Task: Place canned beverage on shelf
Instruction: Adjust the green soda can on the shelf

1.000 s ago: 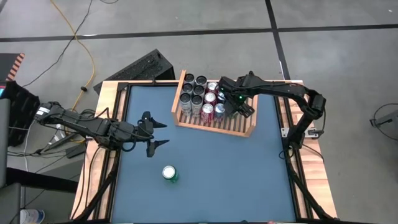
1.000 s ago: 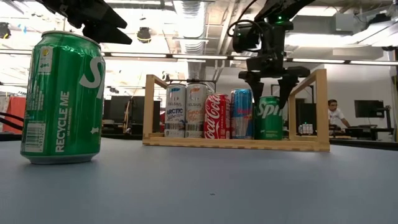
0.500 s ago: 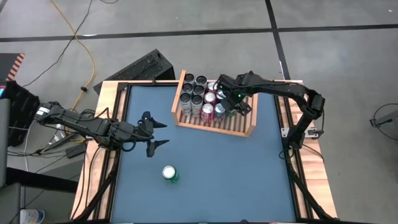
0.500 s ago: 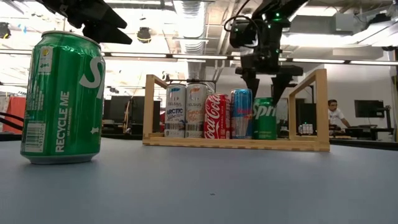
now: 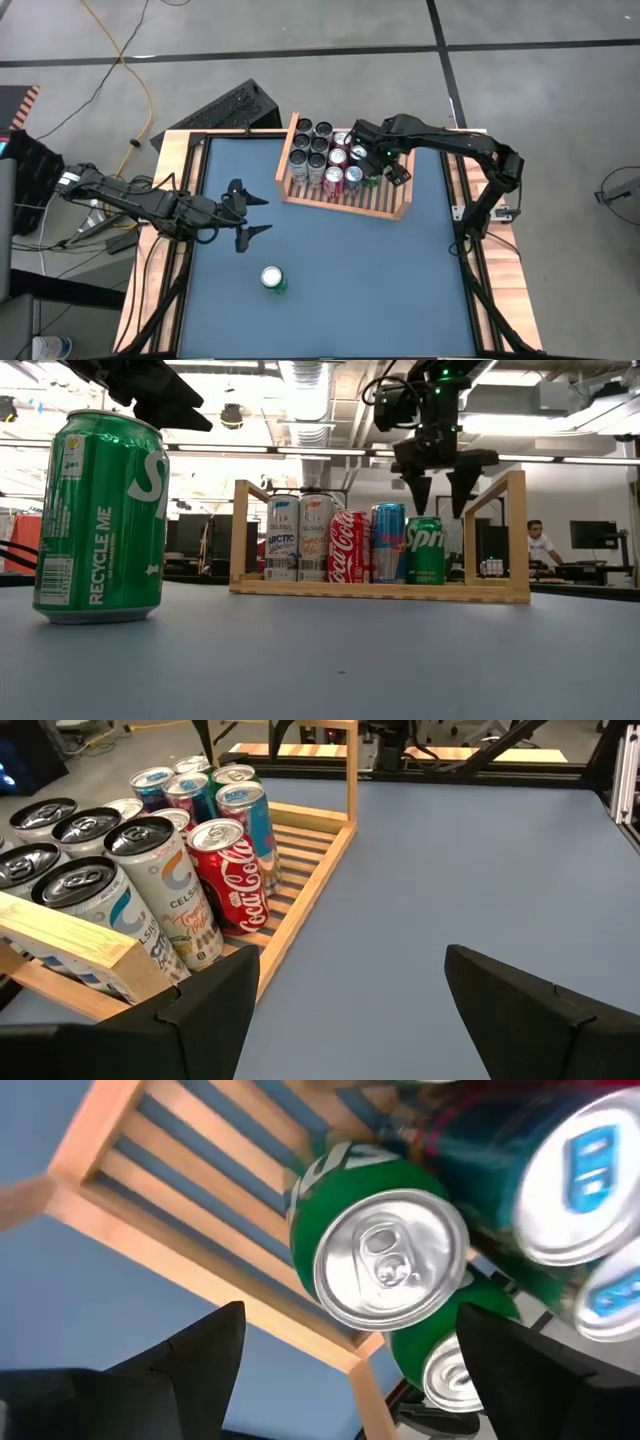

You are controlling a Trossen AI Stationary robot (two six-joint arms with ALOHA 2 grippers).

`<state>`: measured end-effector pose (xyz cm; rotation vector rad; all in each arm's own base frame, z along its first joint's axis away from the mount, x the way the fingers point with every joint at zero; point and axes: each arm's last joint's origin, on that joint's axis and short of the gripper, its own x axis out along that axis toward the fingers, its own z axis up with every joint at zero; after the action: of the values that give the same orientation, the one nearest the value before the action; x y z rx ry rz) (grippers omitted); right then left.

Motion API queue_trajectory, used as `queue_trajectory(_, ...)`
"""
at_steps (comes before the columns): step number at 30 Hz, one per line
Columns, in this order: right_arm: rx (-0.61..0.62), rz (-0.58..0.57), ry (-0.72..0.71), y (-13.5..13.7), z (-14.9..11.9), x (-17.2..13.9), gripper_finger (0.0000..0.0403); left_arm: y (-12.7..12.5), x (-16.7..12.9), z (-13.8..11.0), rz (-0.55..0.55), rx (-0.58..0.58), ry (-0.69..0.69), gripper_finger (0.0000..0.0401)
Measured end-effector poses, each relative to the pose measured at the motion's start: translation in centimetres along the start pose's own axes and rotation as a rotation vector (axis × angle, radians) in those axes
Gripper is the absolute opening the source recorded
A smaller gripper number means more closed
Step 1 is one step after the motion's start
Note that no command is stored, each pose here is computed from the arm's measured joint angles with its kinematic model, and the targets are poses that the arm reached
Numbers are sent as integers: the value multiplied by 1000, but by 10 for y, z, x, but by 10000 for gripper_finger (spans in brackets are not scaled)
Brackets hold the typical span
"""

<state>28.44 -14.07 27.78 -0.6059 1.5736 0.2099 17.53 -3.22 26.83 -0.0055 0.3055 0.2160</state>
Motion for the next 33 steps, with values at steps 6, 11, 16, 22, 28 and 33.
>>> queue_trajectory(6,12,-70,-62,10,3,-22,349,0,0,1,-1,-15,-5,306)
queue_trajectory(11,186,-96,-150,28,7,-47,349,0,0,2,-2,-26,-16,306)
queue_trajectory(16,445,-46,-345,52,30,-69,342,-1,0,4,-25,-30,-34,306)
queue_trajectory(22,570,-334,-185,54,40,-68,327,3,2,7,-85,-64,-49,306)
queue_trajectory(28,692,-149,-146,16,-3,-45,294,6,4,6,-80,-93,-35,306)
queue_trajectory(33,777,-107,-112,-6,-41,-34,282,6,4,6,-81,-94,-34,306)
